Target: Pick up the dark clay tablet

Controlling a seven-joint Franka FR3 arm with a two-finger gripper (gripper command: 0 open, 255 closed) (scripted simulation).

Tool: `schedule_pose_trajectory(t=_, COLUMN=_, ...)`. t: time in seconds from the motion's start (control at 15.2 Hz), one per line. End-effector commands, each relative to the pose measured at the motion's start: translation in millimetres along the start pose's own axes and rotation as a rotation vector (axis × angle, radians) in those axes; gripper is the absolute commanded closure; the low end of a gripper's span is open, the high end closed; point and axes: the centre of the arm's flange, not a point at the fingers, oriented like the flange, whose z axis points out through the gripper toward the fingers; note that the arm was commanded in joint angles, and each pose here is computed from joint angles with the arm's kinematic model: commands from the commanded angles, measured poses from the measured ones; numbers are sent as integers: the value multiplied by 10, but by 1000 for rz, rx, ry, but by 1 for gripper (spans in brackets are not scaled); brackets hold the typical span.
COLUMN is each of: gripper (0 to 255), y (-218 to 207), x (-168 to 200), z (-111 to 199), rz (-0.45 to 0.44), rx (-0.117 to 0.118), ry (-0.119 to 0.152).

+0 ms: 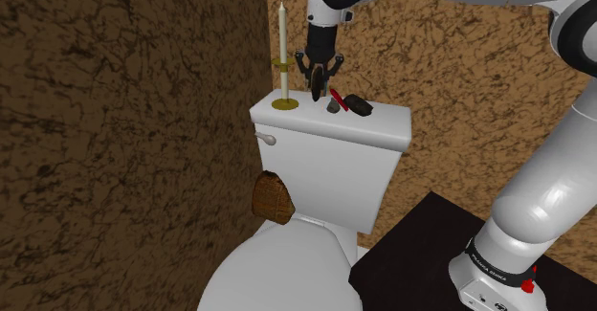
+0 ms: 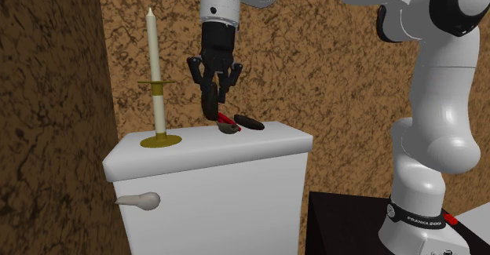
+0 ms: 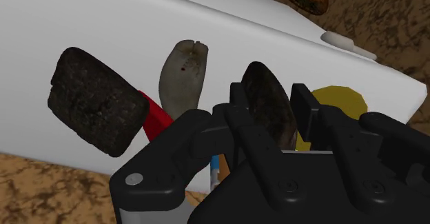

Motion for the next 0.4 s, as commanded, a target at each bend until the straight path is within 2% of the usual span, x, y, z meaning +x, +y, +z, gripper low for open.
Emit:
schedule_pose_trajectory(t=0.0, gripper=255, y=-9, x=9, z=-102, rz=0, rx=0, ry=0)
schedule_pose_trajectory(t=0.33, gripper=255, y=-20, x=20, z=-268, rz=0, rx=0, ry=0)
